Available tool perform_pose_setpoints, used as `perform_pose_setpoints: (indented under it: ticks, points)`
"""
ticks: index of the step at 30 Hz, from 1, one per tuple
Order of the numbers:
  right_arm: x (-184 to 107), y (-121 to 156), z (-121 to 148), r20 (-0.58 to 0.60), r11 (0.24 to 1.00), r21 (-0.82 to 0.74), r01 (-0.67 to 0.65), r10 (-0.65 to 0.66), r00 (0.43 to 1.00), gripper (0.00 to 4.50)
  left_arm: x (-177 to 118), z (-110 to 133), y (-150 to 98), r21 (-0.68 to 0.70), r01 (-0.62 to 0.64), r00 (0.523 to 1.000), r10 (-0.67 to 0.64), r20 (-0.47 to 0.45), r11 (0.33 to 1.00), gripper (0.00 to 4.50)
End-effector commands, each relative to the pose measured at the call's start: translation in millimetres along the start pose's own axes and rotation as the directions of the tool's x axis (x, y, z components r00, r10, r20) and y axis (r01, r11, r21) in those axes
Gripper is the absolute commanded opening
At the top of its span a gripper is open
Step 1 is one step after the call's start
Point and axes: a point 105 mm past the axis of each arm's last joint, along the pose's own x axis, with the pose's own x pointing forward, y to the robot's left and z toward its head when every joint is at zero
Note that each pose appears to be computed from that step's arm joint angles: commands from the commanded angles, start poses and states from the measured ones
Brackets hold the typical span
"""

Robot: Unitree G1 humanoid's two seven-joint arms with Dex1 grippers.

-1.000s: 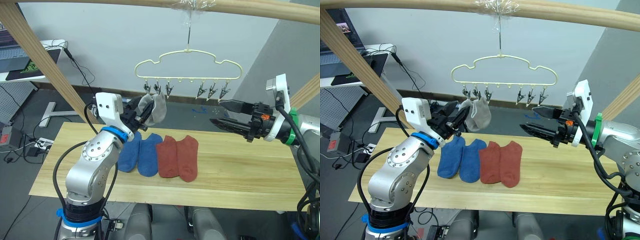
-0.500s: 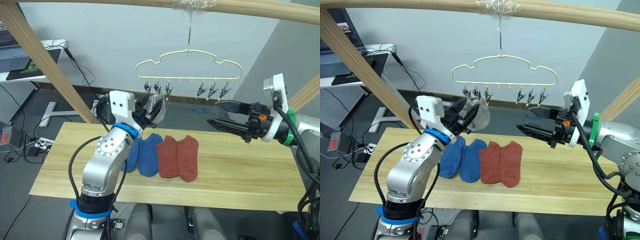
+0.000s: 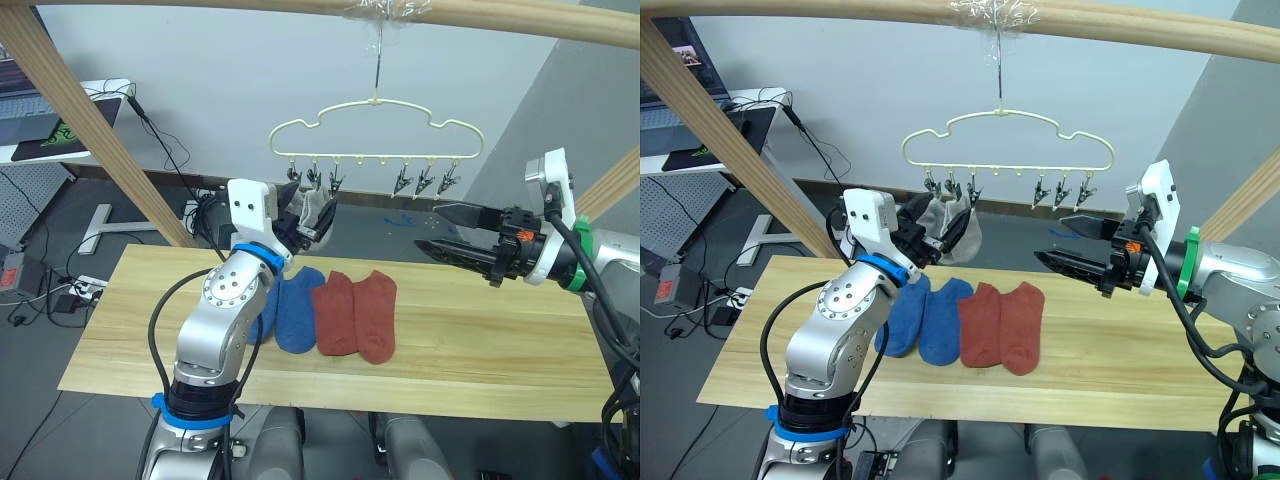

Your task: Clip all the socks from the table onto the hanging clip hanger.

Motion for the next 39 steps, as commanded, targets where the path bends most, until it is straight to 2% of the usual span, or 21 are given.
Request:
perform_pose_setpoints:
  ticks: [1,19,22,27,39]
  points:
    - [-3,4,8,0.016,0.999,-0.045,0.001,-0.001,1.0,4.08,4,12,-6,0.021,0.008,0.999,-0.009,0.053,1.0,2.47]
    - [-5,6,6,0.001,0.999,-0.037,0.019,-0.018,1.0,4.08,16,5,-8,0.039,-0.013,0.999,0.012,0.036,0.999,2.47]
    - [-5,6,6,0.0,0.999,-0.036,0.021,-0.021,1.0,4.08,24,-1,-8,0.08,-0.031,0.999,0.031,0.01,0.996,2.47]
    - [-6,8,6,-0.003,0.999,-0.032,0.028,-0.028,1.0,4.08,35,-8,-8,0.061,-0.04,0.999,0.041,-0.009,0.997,2.47]
    - [-8,12,3,-0.013,0.999,-0.011,0.047,-0.047,0.999,4.08,53,-8,-1,0.094,-0.125,0.992,0.126,0.001,0.988,2.47]
